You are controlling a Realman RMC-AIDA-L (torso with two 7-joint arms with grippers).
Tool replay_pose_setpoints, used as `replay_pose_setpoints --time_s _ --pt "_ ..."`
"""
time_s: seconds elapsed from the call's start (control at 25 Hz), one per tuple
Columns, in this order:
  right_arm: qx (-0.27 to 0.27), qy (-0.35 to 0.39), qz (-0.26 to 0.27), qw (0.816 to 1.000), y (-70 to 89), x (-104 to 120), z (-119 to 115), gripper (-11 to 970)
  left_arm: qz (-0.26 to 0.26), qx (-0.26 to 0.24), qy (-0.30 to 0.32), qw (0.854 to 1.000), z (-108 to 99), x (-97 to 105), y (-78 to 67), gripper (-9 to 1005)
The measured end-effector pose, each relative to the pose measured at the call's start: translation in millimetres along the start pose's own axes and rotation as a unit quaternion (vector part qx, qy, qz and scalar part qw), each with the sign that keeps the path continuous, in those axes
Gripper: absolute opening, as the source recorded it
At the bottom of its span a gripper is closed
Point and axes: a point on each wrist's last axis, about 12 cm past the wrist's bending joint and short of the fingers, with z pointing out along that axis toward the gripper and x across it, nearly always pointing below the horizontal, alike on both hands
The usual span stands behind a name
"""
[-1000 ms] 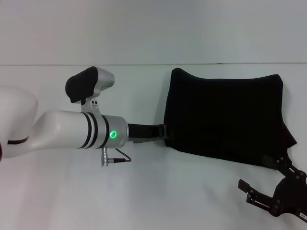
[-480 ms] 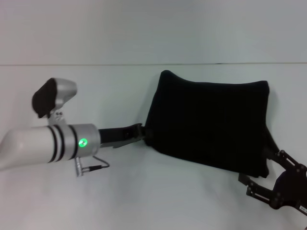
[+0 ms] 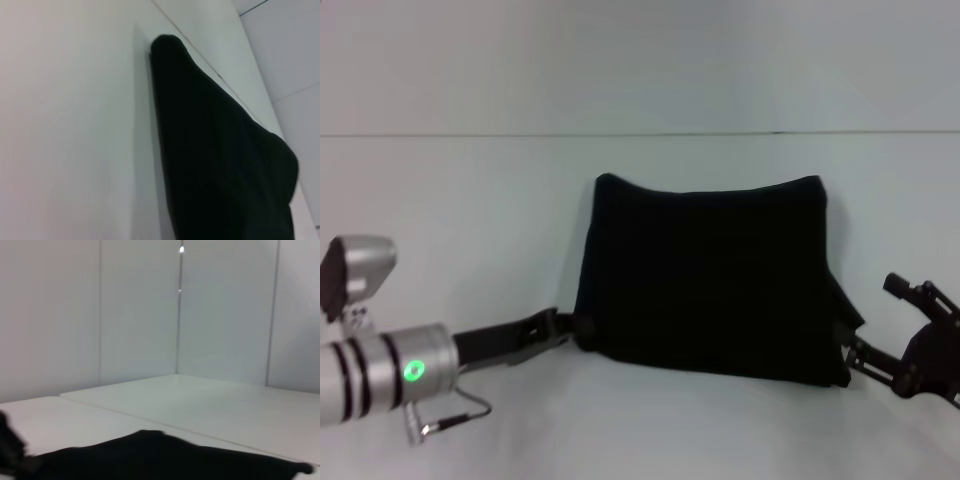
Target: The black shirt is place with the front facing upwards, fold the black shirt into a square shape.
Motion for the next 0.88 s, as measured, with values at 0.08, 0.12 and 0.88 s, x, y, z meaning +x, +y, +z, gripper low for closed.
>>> replay_pose_setpoints --time_s 0.08,0.12,0.88 --pt "0.011 -0.002 0.001 1.0 -3.1 -1.0 2.1 947 -0.003 0.009 0.002 1.0 -9.8 7.8 4.9 45" --pt "0.017 -0.004 0.002 1.0 -4.8 -1.7 3.4 947 -0.004 0.012 0.003 1.0 -13.4 10.6 6.7 46" --pt "-0.075 -0.003 0.026 0.997 -2.9 -39.9 104.7 946 -0.012 0.051 0.03 0.998 -52.4 45.7 18.6 51"
